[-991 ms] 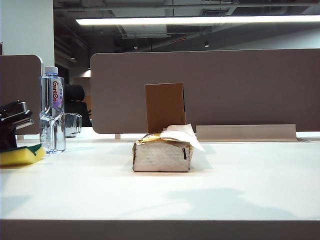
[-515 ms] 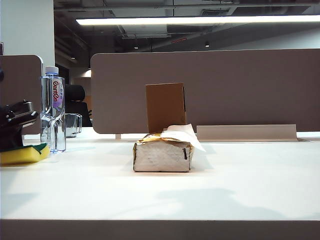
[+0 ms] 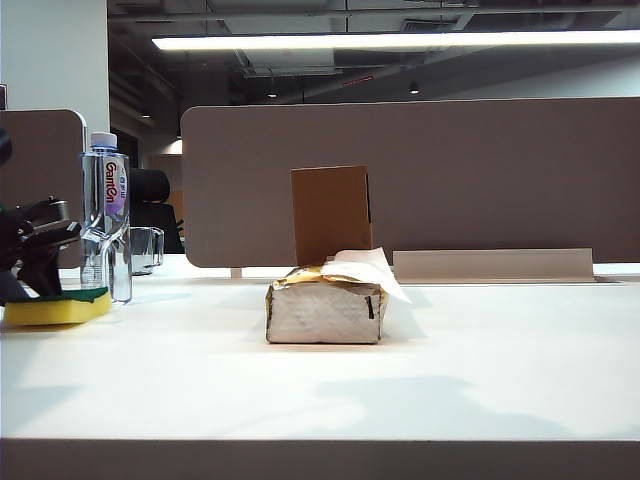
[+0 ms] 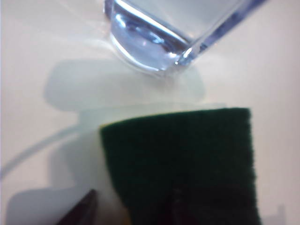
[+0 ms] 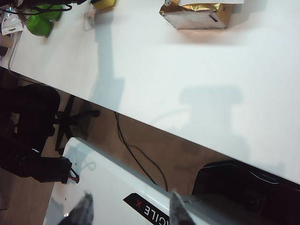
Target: Move the sponge from right to left to wipe the table, avoiding obstacles on the table, and finally reaching the bottle of mineral water.
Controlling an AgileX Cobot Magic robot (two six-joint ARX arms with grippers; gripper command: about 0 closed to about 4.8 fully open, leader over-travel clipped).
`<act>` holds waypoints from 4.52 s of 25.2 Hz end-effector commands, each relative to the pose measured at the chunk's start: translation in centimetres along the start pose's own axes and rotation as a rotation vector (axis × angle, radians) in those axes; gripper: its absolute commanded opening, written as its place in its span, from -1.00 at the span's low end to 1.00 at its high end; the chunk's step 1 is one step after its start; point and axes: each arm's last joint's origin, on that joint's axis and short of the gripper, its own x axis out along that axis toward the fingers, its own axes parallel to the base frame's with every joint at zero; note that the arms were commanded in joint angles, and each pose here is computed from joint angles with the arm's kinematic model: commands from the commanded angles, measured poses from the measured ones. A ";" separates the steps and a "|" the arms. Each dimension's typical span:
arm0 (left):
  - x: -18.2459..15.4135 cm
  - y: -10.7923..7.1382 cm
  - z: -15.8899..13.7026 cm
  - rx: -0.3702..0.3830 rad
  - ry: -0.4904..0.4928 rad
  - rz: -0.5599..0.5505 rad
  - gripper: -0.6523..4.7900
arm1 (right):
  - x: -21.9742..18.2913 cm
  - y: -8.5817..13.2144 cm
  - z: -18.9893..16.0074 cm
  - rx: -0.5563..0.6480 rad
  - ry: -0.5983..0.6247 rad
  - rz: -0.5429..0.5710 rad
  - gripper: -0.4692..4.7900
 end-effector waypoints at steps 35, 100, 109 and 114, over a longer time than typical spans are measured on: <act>-31.1 -11.4 -2.5 0.227 -0.541 -0.078 0.38 | -4.0 1.7 -0.1 -0.289 -0.378 -0.211 -0.02; -20.9 -9.3 -23.6 0.130 -0.816 0.085 -0.78 | 5.9 -11.2 -5.5 -0.388 -0.750 -0.612 -0.84; -17.6 -8.3 -24.9 0.120 -0.754 0.075 -0.78 | 7.6 -13.2 -7.0 -0.405 -0.719 -0.629 -0.84; -17.5 -8.4 -24.9 0.185 -0.745 0.054 -0.78 | 7.6 -13.3 -7.0 -0.406 -0.720 -0.628 -0.84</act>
